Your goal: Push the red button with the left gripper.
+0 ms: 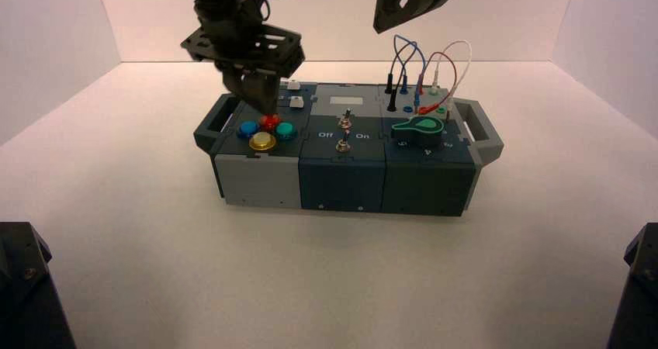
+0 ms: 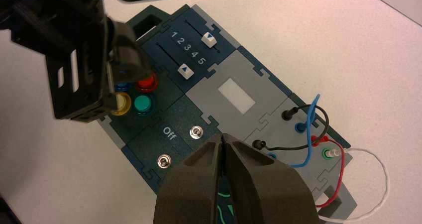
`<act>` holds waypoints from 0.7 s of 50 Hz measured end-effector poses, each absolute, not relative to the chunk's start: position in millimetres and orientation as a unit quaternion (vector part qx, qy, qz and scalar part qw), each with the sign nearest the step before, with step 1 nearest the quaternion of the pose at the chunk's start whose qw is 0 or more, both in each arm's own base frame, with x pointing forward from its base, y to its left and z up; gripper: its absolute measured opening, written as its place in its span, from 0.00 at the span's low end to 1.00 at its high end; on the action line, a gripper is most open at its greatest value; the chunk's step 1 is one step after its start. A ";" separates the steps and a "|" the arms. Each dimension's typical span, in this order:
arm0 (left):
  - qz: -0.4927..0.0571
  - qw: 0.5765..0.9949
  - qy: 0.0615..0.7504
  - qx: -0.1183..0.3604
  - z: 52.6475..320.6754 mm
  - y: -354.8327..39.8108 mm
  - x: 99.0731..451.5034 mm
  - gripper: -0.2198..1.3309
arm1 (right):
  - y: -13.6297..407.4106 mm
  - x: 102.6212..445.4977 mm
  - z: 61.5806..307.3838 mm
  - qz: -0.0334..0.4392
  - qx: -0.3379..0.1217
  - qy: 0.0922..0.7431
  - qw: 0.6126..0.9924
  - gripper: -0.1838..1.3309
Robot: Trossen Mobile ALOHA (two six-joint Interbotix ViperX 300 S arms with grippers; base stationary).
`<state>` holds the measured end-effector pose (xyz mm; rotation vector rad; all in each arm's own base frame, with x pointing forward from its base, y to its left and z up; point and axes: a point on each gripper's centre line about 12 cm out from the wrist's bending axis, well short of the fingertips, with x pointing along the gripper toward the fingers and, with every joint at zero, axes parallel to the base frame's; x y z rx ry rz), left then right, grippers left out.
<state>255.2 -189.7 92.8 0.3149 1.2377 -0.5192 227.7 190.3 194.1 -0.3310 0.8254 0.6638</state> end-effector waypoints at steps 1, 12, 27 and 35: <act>-0.240 0.770 0.573 0.146 91.9 -189.6 254.3 0.03 | 190.3 227.7 194.1 0.315 -0.156 0.392 0.850 0.03; -0.239 0.769 0.574 0.146 90.5 -189.7 254.2 0.04 | 190.3 227.7 194.1 0.315 -0.157 0.392 0.850 0.03; -0.242 0.779 0.562 0.137 111.4 -188.0 250.7 0.04 | 190.2 227.6 194.0 0.315 -0.157 0.393 0.850 0.03; -0.250 0.801 0.530 0.123 144.2 -186.8 248.0 0.04 | 190.4 227.7 194.6 0.314 -0.156 0.395 0.849 0.03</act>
